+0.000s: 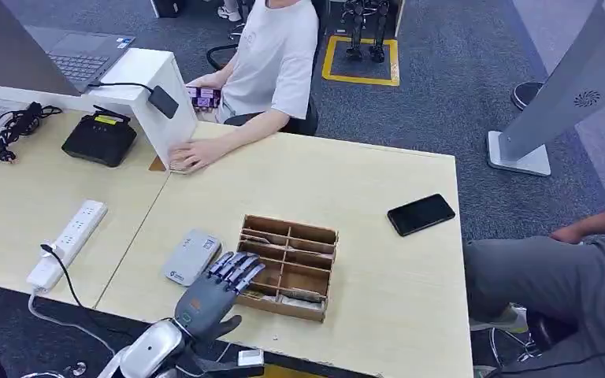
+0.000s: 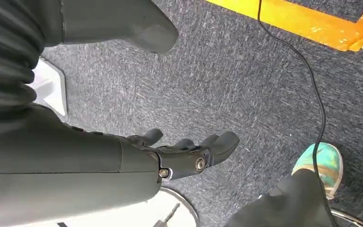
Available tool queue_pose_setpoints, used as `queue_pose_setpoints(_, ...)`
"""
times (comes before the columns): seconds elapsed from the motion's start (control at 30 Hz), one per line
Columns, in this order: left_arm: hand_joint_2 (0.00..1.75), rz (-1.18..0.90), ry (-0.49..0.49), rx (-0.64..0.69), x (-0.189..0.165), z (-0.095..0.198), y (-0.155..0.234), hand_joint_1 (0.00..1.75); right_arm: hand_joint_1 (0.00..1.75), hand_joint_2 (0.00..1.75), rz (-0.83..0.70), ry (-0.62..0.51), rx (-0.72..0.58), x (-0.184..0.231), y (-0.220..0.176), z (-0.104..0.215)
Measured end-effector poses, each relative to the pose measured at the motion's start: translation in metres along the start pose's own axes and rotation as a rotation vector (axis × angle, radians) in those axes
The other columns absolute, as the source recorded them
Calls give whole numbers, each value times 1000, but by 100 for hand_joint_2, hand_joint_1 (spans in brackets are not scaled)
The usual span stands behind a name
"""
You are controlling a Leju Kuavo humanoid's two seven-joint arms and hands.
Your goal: Pass the card to the sensor for recognition and then transmit it.
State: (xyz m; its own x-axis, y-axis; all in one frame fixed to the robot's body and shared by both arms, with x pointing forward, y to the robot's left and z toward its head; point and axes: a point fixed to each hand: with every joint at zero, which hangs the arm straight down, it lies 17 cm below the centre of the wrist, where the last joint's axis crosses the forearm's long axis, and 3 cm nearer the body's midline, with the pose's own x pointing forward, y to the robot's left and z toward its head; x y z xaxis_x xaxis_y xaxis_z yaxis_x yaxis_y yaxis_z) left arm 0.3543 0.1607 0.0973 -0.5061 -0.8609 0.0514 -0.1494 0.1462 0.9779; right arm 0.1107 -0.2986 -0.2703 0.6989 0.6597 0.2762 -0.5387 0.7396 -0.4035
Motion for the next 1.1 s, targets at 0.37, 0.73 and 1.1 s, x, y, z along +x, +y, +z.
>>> queue_pose_setpoints(0.37, 175, -25, -20, 6, 10, -2, 0, 0, 0, 175, -1, 0, -1, 0, 0, 0)
queue_pose_setpoints(0.73, 175, -35, -13, 11, 14, -2, 0, 0, 0, 175, -2, -5, -5, 1, -1, 0)
queue_pose_setpoints(1.1, 175, 21, -4, -22, 14, 0, -10, 175, 0, 175, 1, -4, -10, 1, -2, 0)
